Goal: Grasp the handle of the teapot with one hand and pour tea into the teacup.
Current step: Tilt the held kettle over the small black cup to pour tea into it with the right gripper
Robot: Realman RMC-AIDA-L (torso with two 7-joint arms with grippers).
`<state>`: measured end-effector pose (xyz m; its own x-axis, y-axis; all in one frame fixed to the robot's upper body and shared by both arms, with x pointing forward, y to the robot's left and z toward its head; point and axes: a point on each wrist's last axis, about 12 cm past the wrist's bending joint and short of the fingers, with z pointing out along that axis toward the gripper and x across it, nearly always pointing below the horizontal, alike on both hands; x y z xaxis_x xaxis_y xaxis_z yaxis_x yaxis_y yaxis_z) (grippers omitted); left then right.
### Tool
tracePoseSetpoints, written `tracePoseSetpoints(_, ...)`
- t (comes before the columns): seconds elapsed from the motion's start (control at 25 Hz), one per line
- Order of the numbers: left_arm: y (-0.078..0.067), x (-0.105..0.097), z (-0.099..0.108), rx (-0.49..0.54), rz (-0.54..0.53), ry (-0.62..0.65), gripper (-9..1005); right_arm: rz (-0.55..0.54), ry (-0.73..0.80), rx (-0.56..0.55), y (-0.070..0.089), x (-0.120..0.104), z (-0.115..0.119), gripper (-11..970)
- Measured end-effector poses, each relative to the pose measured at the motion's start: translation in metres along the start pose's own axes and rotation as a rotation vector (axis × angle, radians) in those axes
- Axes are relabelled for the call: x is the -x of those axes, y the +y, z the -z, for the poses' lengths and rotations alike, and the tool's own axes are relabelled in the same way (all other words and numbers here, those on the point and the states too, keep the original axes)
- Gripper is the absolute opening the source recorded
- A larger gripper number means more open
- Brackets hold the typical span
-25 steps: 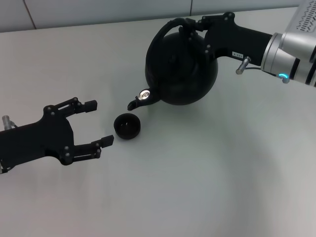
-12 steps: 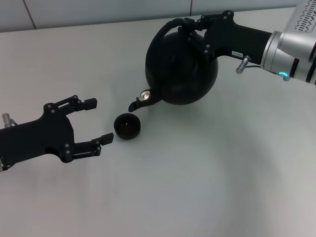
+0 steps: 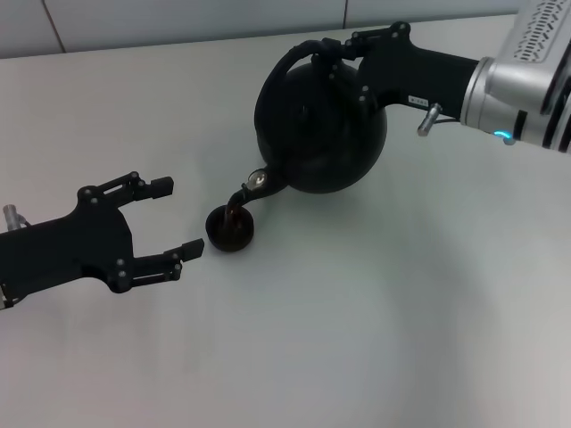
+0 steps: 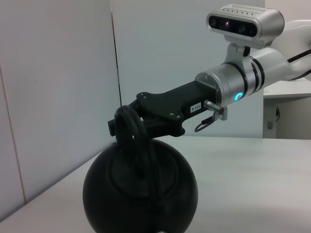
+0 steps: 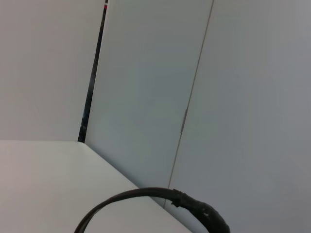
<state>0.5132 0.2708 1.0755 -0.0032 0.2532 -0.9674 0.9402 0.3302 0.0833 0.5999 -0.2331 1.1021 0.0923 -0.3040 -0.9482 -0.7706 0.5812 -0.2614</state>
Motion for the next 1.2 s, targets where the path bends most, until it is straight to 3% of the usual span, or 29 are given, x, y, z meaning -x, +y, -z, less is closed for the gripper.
tracePoseSetpoints(0.52, -0.001, -0.001, 0.001, 0.002, 0.003, 0.001, 843, -0.004, -0.011, -0.015, 0.000, 0.001, 0.000, 150)
tracePoseSetpoints(1.2, -0.001, 0.000, -0.001, -0.001, 0.001, -0.002, 843, -0.202, -0.165, -0.177, 0.004, -0.017, 0.034, 149)
